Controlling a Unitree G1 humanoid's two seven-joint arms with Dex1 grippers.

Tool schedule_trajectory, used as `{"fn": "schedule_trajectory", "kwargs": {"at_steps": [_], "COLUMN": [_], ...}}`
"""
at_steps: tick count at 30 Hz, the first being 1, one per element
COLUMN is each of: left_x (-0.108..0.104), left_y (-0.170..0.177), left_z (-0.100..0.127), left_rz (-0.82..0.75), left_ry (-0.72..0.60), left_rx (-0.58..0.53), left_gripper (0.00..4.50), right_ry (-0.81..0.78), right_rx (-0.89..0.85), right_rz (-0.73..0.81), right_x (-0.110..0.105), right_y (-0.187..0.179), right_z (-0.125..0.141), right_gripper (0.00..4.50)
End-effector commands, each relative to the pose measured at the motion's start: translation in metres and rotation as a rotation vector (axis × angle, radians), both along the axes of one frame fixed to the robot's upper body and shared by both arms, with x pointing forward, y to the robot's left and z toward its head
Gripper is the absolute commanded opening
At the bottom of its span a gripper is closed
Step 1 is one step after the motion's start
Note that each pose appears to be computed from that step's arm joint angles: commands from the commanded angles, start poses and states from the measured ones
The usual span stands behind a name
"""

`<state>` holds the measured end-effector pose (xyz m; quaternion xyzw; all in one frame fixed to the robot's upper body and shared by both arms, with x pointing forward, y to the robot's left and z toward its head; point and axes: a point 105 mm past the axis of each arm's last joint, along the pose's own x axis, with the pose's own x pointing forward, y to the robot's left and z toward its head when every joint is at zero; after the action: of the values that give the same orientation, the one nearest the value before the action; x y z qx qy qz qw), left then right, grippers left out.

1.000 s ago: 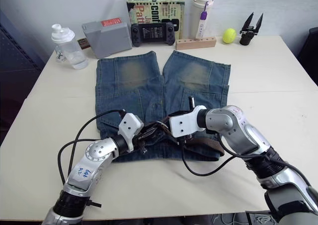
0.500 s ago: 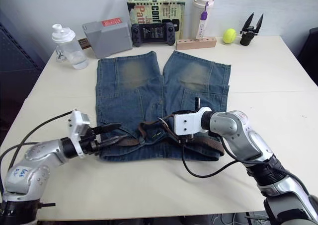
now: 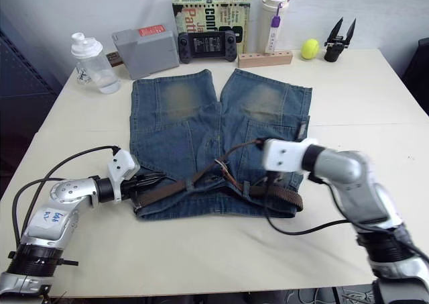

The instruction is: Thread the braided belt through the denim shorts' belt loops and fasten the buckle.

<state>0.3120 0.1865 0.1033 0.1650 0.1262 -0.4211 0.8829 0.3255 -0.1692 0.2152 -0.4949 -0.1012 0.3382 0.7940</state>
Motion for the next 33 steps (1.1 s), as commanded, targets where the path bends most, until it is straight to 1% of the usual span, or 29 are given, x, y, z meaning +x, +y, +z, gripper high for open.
{"fn": "schedule_trajectory", "kwargs": {"at_steps": [1, 3, 5, 8, 9, 11, 12, 13, 15, 16, 18, 20, 21, 22, 26, 28, 30, 33], "left_x": [-0.004, -0.004, -0.003, 0.002, 0.004, 0.005, 0.005, 0.005, 0.003, 0.001, -0.002, -0.011, -0.015, -0.018, -0.023, -0.023, -0.014, -0.01], "left_y": [0.008, 0.008, 0.007, 0.007, 0.007, 0.007, 0.004, 0.003, -0.003, -0.006, -0.014, -0.028, -0.035, -0.041, -0.062, -0.066, -0.076, -0.088], "left_z": [-0.02, -0.02, -0.019, -0.01, -0.004, 0.003, 0.017, 0.027, 0.051, 0.061, 0.08, 0.1, 0.109, 0.115, 0.121, 0.121, 0.115, 0.104], "left_rz": [0.02, 0.019, 0.015, 0.031, 0.03, 0.026, 0.015, 0.007, -0.019, -0.038, -0.074, -0.142, -0.176, -0.201, -0.252, -0.258, -0.251, -0.28], "left_ry": [0.062, 0.056, 0.044, 0.001, -0.028, -0.058, -0.098, -0.123, -0.171, -0.187, -0.227, -0.242, -0.251, -0.255, -0.274, -0.274, -0.307, -0.319], "left_rx": [0.058, 0.059, 0.061, 0.038, 0.033, 0.03, 0.003, -0.017, -0.084, -0.112, -0.161, -0.253, -0.293, -0.315, -0.299, -0.297, -0.245, -0.184], "left_gripper": [0.12, 0.12, 0.12, 0.12, 0.12, 0.12, 0.12, 0.12, 0.71, 0.94, 1.8, 2.6, 3.12, 3.5, 3.5, 3.5, 3.5, 3.5], "right_ry": [-0.064, -0.079, -0.087, -0.057, -0.036, -0.014, 0.008, 0.021, 0.038, 0.042, 0.042, 0.033, 0.019, 0.009, -0.005, -0.009, -0.018, -0.024], "right_rx": [0.098, 0.134, 0.165, 0.177, 0.146, 0.108, 0.055, 0.021, -0.02, -0.021, -0.023, -0.035, -0.051, -0.066, -0.079, -0.086, -0.079, -0.069], "right_rz": [-0.06, -0.068, -0.043, 0.058, 0.1, 0.14, 0.178, 0.202, 0.229, 0.236, 0.249, 0.254, 0.248, 0.25, 0.26, 0.263, 0.289, 0.314], "right_x": [-0.002, -0.003, -0.005, -0.013, -0.016, -0.02, -0.022, -0.024, -0.025, -0.025, -0.023, -0.021, -0.018, -0.017, -0.015, -0.014, -0.017, -0.02], "right_y": [-0.026, -0.033, -0.029, -0.004, 0.009, 0.021, 0.034, 0.042, 0.056, 0.061, 0.07, 0.075, 0.076, 0.078, 0.084, 0.086, 0.092, 0.098], "right_z": [0.03, 0.041, 0.049, 0.048, 0.041, 0.034, 0.024, 0.017, 0.007, 0.004, 0.002, 0.0, 0.0, -0.001, -0.002, -0.003, -0.001, 0.001], "right_gripper": [0.0, 0.0, 0.0, 0.0, 0.0, 0.0, 0.0, 0.0, 0.0, 0.0, 0.0, 0.0, 0.0, 0.0, 0.0, 0.0, 0.0, 0.0]}}
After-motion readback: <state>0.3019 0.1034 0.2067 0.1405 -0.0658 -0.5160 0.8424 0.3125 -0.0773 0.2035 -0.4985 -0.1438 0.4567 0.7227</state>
